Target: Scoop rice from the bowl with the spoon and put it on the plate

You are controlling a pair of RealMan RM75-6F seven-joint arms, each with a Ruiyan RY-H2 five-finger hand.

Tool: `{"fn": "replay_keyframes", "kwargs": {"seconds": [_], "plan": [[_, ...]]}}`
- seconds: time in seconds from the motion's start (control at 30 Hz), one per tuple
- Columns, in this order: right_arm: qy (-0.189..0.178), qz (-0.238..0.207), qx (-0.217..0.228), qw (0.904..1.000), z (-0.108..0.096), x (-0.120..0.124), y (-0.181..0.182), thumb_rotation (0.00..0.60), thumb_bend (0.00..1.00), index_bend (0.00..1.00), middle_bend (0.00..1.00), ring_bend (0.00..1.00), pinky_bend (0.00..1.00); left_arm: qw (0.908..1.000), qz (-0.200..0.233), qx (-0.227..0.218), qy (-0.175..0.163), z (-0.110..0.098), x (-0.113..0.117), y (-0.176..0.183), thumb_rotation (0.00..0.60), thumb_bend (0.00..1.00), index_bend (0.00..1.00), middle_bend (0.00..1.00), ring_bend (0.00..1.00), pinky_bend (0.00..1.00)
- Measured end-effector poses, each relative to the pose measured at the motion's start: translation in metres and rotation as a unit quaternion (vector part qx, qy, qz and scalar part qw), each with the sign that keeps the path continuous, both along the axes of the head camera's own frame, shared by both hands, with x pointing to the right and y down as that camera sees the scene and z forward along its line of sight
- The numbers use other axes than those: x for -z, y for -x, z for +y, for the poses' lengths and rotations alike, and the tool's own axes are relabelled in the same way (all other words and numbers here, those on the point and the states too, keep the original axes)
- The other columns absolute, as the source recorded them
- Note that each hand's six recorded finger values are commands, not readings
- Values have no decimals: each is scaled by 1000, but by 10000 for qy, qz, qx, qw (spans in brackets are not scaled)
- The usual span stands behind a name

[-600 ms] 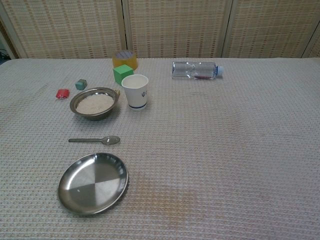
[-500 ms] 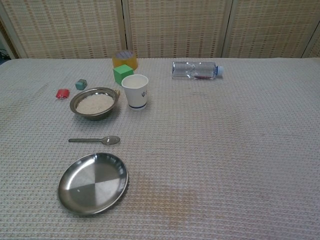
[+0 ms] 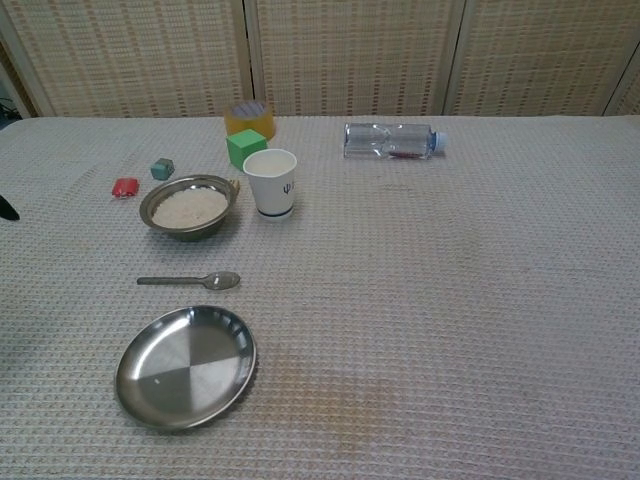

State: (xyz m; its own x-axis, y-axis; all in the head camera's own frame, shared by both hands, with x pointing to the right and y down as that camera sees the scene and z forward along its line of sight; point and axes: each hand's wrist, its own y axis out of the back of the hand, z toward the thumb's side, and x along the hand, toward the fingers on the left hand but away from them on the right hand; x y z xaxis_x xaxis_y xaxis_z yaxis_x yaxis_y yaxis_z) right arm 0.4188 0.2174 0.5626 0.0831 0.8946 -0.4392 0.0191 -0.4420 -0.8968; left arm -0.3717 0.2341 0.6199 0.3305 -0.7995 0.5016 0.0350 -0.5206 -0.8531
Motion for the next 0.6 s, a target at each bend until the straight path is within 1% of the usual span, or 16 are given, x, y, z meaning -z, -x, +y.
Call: {"fn": "replay_keyframes", "kwargs": {"seconds": [0.03,0.17,0.3,0.4,0.6], "plan": [[5,-4,0,10000,0,0,0,600,196,0,0,0,0,9999,-3,-117,38,-3,-9,-9,600,407,430,1000,1000,1000],[2,-48,-6,10000,1,2,1,600,196,0,0,0,0,9993,-97,-356,24,-9,-30,-32,600,408,467,1000,1000,1000],[22,-51,10,10000,2,2,2,600,196,0,0,0,0,9982,-237,-537,154,-12,-49,-52,600,406,469,1000,1000,1000],[88,-51,16,9999,2,0,2,600,197,0,0,0,0,9979,-279,-562,131,-16,-59,-65,600,406,466,1000,1000,1000],[136,-71,-14,9999,1,-1,0,600,196,0,0,0,0,9978,-450,-433,207,-21,-82,-73,600,399,409,1000,1000,1000]]}}
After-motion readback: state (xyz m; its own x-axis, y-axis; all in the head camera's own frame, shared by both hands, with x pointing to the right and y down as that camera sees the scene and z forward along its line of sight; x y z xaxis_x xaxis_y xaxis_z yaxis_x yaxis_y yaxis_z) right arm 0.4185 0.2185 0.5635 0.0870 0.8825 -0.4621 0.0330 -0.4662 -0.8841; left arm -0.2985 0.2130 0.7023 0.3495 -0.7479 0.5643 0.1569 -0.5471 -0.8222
